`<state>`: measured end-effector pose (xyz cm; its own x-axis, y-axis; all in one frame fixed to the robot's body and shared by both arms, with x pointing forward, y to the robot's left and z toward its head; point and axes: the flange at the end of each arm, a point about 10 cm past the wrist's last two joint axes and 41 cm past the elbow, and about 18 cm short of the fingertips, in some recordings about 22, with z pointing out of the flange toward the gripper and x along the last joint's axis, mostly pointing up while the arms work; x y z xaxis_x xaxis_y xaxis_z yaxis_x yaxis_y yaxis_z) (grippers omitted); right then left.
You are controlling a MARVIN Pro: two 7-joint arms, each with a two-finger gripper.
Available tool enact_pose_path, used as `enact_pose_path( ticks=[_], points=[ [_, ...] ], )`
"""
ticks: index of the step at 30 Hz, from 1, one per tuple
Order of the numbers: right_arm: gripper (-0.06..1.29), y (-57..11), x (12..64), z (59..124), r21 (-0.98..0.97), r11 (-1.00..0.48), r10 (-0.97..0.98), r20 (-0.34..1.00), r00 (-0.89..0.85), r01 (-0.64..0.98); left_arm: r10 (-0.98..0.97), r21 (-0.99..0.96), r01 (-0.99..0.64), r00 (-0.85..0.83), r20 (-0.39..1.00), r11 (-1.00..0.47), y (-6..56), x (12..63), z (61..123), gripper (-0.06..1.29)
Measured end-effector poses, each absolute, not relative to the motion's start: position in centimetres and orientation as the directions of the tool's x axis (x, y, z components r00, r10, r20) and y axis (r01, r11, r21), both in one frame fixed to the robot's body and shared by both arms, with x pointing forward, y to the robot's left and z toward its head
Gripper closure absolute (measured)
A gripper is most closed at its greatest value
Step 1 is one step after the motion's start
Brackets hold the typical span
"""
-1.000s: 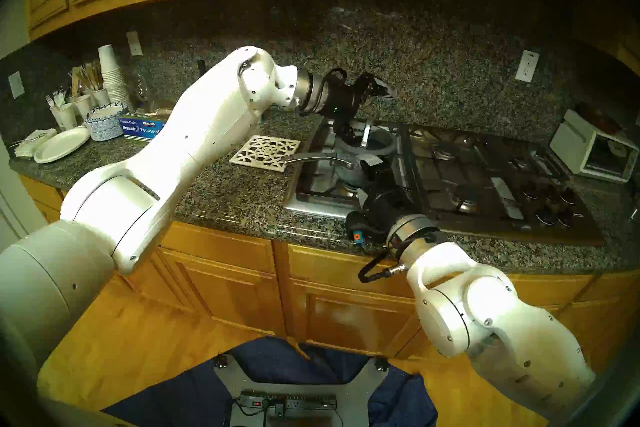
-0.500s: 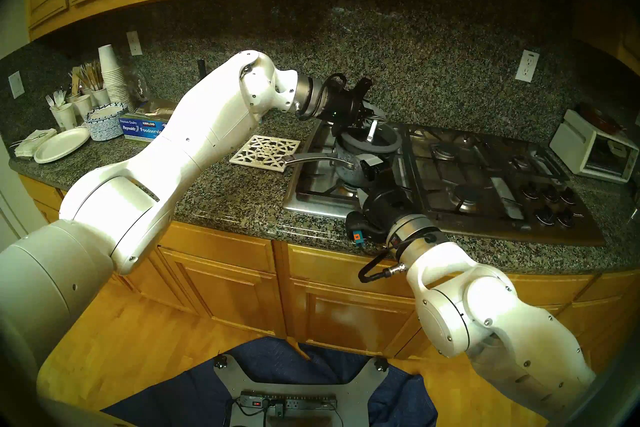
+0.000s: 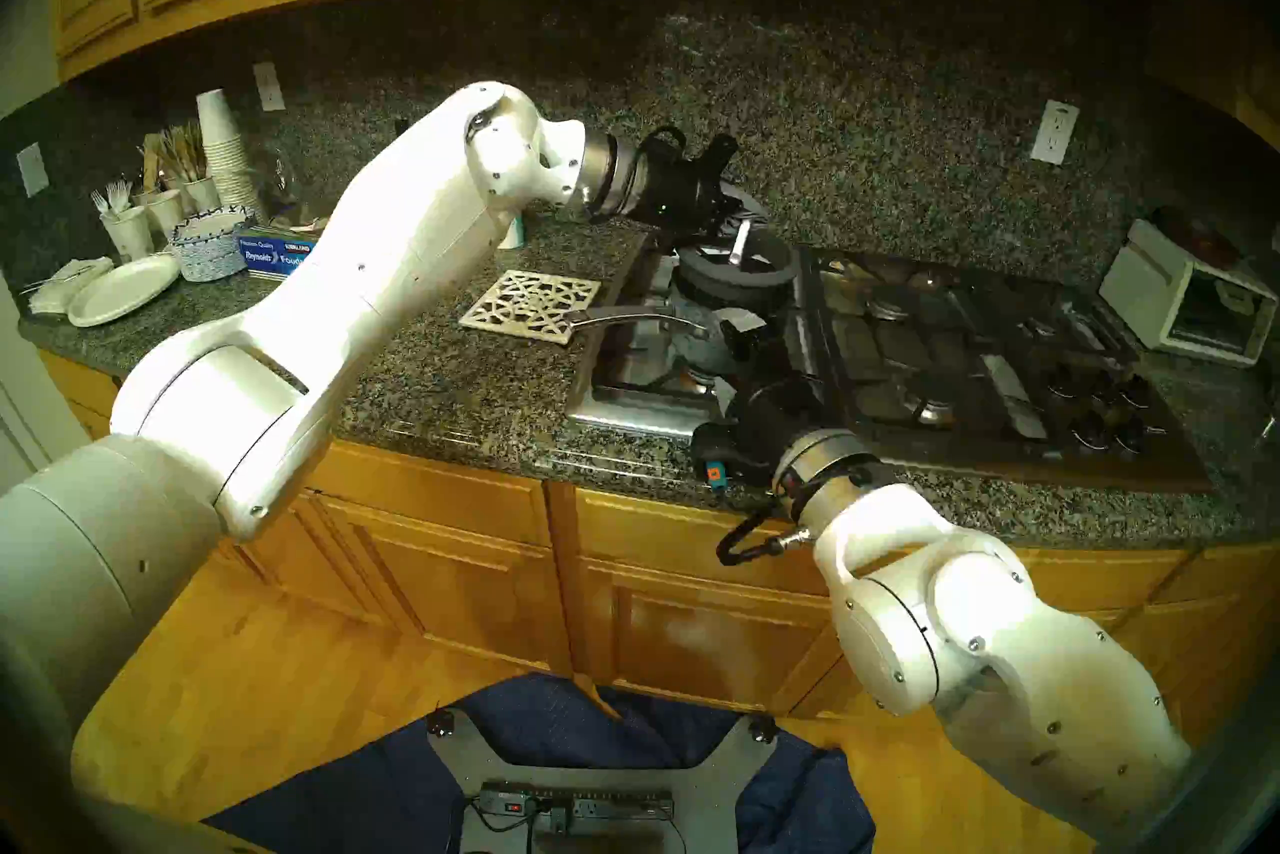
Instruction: Pick up the pot, put it on the stove, take off the pot lid
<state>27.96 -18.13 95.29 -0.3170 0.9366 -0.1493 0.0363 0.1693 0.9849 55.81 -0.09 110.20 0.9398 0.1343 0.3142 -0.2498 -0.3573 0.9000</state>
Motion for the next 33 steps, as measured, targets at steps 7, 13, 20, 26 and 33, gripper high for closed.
enact_pose_path(
  ticks=[7,13,20,26,33],
  points=[
    [0.01,-18.1,28.0,95.3,0.985,0.169,0.937,-0.149,-0.317,0.036,0.146,0.897,-0.279,0.928,0.344,-0.344,0.6,55.8,112.0,1.25],
    [0.01,-18.1,28.0,95.3,0.985,0.169,0.937,-0.149,-0.317,0.036,0.162,0.893,-0.287,0.920,0.358,-0.346,1.8,55.9,112.6,1.25],
    [0.01,-18.1,28.0,95.3,0.985,0.169,0.937,-0.149,-0.317,0.036,0.180,0.887,-0.291,0.911,0.372,-0.358,3.1,56.1,112.9,1.25],
    [0.01,-18.1,28.0,95.3,0.985,0.169,0.937,-0.149,-0.317,0.036,0.200,0.879,-0.289,0.902,0.383,-0.379,4.5,56.5,112.8,1.25],
    [0.01,-18.1,28.0,95.3,0.985,0.169,0.937,-0.149,-0.317,0.036,0.225,0.870,-0.280,0.892,0.391,-0.405,6.2,56.9,112.4,1.25]
  ],
)
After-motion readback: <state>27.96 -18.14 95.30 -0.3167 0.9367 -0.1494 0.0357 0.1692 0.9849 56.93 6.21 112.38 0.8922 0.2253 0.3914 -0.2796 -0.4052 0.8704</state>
